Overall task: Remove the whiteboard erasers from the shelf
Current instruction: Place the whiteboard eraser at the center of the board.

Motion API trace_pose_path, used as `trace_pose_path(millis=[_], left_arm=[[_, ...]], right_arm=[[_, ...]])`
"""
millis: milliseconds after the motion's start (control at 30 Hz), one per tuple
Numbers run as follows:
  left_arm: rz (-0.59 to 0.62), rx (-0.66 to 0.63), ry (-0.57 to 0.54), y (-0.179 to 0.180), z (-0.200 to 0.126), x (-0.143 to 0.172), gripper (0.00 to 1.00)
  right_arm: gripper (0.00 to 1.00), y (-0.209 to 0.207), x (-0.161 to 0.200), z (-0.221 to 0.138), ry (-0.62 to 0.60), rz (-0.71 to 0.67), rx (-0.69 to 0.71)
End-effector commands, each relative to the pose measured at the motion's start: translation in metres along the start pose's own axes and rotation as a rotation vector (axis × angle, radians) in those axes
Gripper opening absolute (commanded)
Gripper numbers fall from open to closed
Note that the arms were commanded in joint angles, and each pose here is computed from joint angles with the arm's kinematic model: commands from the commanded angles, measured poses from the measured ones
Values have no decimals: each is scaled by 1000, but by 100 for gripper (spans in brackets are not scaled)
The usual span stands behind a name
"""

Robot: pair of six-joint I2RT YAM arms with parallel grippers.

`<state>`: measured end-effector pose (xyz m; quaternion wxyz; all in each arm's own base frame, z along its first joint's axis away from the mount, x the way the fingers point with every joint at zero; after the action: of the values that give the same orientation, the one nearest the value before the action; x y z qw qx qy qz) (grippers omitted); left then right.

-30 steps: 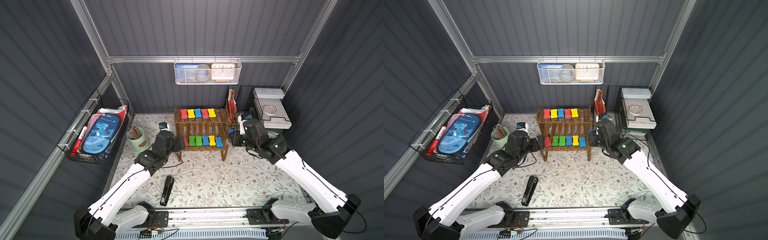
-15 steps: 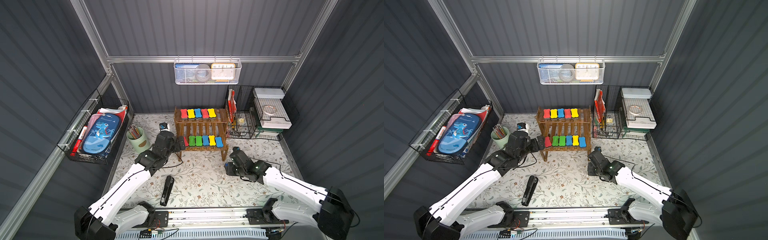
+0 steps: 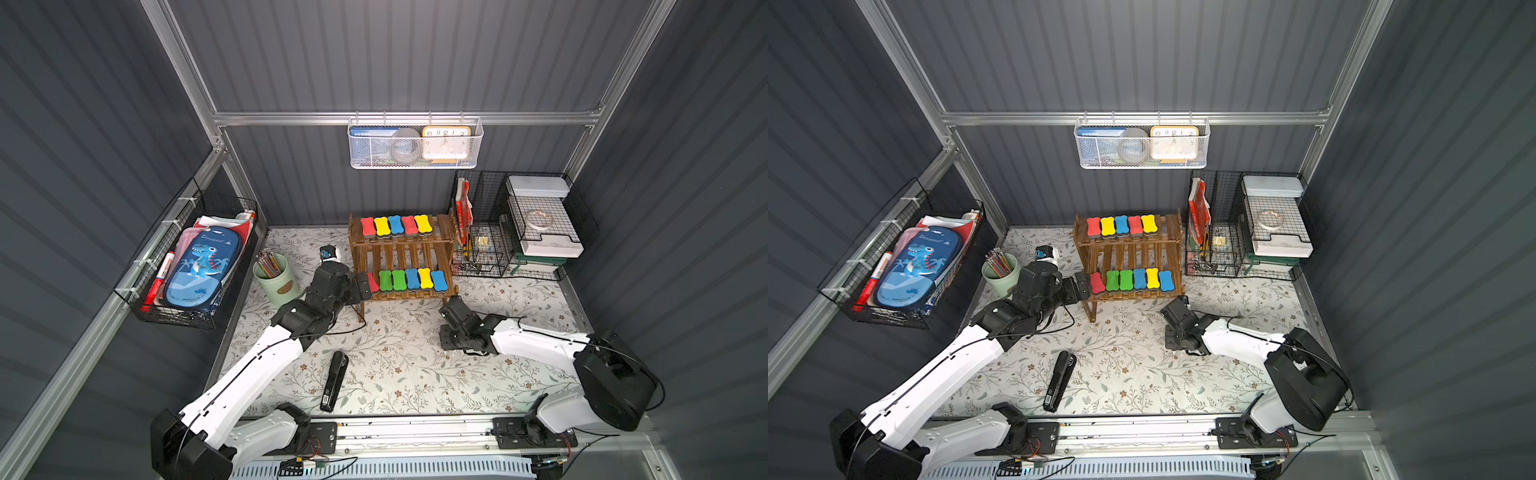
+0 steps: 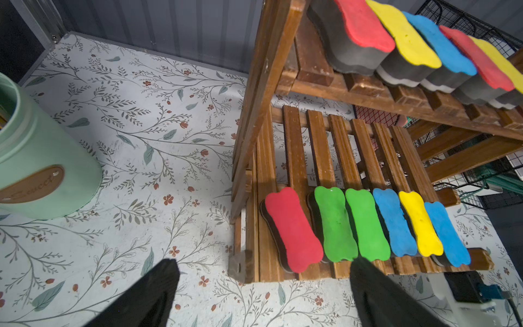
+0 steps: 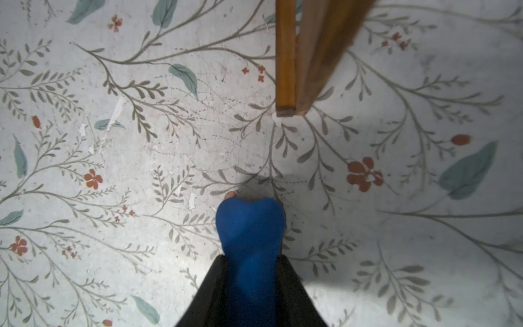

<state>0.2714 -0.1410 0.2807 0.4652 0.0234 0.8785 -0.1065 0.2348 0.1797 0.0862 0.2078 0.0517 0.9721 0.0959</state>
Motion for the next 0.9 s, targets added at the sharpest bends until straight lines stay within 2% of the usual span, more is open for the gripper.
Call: trace_pose_path(millis=[0, 200, 367, 700, 867], left_arm=[[12, 0, -4, -2, -3, -4, 99], [19, -10, 13, -1, 0, -1, 99], [23, -1, 4, -1, -5, -3, 99], [1, 36, -16, 3, -19, 6, 99], [-1, 34, 16, 9, -20, 21, 96]], right_arm=[[33, 4, -5, 0, -21, -1, -3], [55, 4, -6, -5, -25, -3, -8], [66, 2, -8, -21, -50, -8, -21], [70, -5, -15, -70, -143, -9, -81], [65, -1, -26, -115, -227, -35, -166]])
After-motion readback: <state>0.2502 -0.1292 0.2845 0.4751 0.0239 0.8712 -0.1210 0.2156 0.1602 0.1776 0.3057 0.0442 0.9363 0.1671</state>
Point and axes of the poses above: each gripper's point midway between its finger pads, its own z axis out along the fingers, its own y axis along the line the jaws close on, x = y × z, the point moved 6 cm from there along -z, back along the fingers, and after that the axes turned 6 degrees about z, right-handed, at the moved point
